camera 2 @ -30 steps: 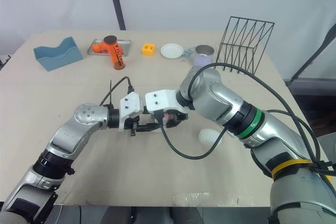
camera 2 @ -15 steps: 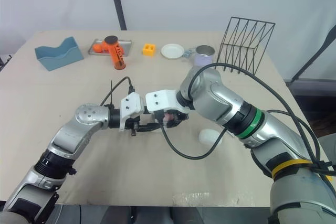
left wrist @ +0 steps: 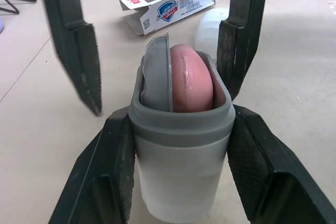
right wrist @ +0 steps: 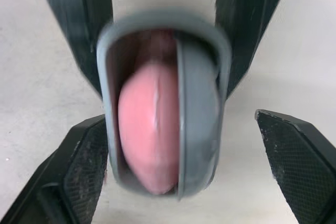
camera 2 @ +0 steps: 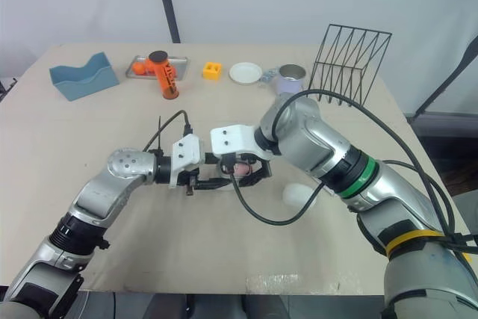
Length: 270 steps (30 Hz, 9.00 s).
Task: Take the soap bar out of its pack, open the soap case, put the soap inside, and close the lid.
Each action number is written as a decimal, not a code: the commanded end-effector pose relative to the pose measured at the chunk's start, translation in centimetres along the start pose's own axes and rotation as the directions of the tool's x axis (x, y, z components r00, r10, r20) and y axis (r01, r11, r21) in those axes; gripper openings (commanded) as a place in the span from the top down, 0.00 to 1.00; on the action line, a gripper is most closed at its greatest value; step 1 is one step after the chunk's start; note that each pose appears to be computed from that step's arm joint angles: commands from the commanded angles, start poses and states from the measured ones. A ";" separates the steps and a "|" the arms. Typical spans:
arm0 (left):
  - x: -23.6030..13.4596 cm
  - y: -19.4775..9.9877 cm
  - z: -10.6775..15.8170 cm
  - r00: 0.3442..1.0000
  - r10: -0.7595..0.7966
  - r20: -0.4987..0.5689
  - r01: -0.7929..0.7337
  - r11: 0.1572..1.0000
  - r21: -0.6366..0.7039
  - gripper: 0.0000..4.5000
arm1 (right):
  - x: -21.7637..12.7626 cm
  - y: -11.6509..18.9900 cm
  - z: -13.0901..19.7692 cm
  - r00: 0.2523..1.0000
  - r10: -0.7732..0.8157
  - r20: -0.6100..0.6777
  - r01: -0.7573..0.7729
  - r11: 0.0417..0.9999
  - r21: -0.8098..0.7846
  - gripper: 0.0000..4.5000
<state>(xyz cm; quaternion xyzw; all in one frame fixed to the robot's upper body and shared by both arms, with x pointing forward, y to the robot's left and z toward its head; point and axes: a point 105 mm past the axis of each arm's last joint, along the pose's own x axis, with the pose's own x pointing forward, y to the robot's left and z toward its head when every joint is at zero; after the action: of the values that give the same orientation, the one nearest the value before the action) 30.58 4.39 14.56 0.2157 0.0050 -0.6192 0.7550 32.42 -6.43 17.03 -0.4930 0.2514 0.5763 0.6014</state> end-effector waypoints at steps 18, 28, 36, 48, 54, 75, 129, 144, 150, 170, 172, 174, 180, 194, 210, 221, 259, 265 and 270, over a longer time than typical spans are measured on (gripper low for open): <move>-5.1 0.7 0.2 0.969 0.100 0.228 -0.075 0.991 -0.115 0.57 | -5.5 2.0 -5.3 0.900 -0.121 0.419 0.033 0.977 0.212 0.01; -5.7 -0.7 0.2 0.946 0.122 0.301 -0.083 0.987 -0.140 0.57 | -5.8 5.1 -6.9 0.738 -0.178 0.651 0.066 0.979 0.192 0.01; -6.0 -3.4 -0.7 0.959 -0.011 0.284 0.043 0.993 -0.106 0.57 | -4.9 6.6 -8.1 0.683 -0.219 0.697 0.086 0.972 0.221 0.01; -5.9 -4.0 -1.5 0.961 -0.110 0.254 0.124 0.992 -0.037 0.57 | -7.3 6.2 -9.2 0.634 -0.339 0.695 0.133 0.933 0.334 0.01; -6.0 -3.6 -2.0 0.967 -0.104 0.234 0.113 0.993 -0.028 0.57 | -9.3 7.8 -12.4 0.637 -0.456 0.622 0.161 0.867 0.472 0.01; -5.7 -3.6 -1.5 0.964 -0.102 0.244 0.119 0.991 -0.054 0.57 | -11.5 11.1 -20.3 0.814 -0.558 0.158 0.296 0.634 0.715 0.01; -3.8 -5.1 -1.1 0.951 -0.145 0.271 0.167 0.984 -0.060 0.57 | -2.7 6.2 -13.0 0.982 -0.183 0.035 0.148 0.879 0.454 0.01; -3.8 -5.1 -1.3 0.954 -0.142 0.265 0.164 0.985 -0.063 0.57 | -3.0 6.3 -12.2 0.983 -0.177 0.044 0.141 0.893 0.428 0.01; -3.8 -5.1 -1.4 0.955 -0.139 0.262 0.161 0.985 -0.065 0.57 | -3.5 6.1 -11.8 0.984 -0.176 0.011 0.157 0.902 0.401 0.01; -3.5 -4.9 -1.5 0.957 -0.129 0.260 0.151 0.986 -0.069 0.57 | -4.0 5.9 -10.6 0.988 -0.126 -0.092 0.148 0.941 0.303 0.01; -3.5 -4.9 -1.5 0.957 -0.128 0.260 0.151 0.986 -0.069 0.57 | -3.9 5.9 -10.6 0.988 -0.124 -0.093 0.146 0.941 0.304 0.01; -3.4 -5.0 -1.5 0.957 -0.128 0.261 0.151 0.986 -0.069 0.57 | -3.8 5.9 -10.7 0.988 -0.124 -0.094 0.147 0.941 0.304 0.01; -3.4 -5.0 -1.4 0.957 -0.128 0.262 0.151 0.986 -0.069 0.57 | -3.5 6.0 -10.7 0.989 -0.112 -0.092 0.135 0.941 0.310 0.01; -3.4 -5.2 -1.3 0.957 -0.123 0.261 0.147 0.986 -0.074 0.57 | -2.9 5.9 -10.6 0.991 -0.104 -0.084 0.126 0.937 0.327 0.28; -3.3 -5.0 -1.2 0.957 -0.124 0.261 0.148 0.986 -0.077 0.57 | -3.1 5.8 -10.2 0.993 -0.108 -0.056 0.120 0.941 0.316 0.59; -3.2 -4.4 -1.2 0.958 -0.114 0.263 0.136 0.988 -0.067 0.57 | -7.9 3.0 -5.5 0.979 -0.160 0.129 0.140 0.979 0.150 0.59; -1.5 -3.1 -2.0 0.949 0.014 0.316 -0.006 1.000 -0.026 0.57 | -3.9 4.1 4.7 0.978 0.037 0.206 -0.023 0.997 -0.069 0.59; -1.5 -3.1 -2.0 0.949 0.016 0.314 -0.007 1.000 -0.028 0.57 | -3.3 4.3 4.6 0.979 0.043 0.199 -0.031 0.998 -0.063 0.59; -1.6 -3.0 -2.0 0.950 0.018 0.313 -0.009 1.000 -0.029 0.57 | -2.8 4.2 4.5 0.980 0.044 0.196 -0.034 0.998 -0.054 0.59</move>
<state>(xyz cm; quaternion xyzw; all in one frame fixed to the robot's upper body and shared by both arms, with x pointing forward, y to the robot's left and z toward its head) 27.83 6.19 11.51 0.0988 -0.0932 -0.6434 0.7534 26.94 -4.71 20.27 -0.4378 0.1881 0.6366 0.6064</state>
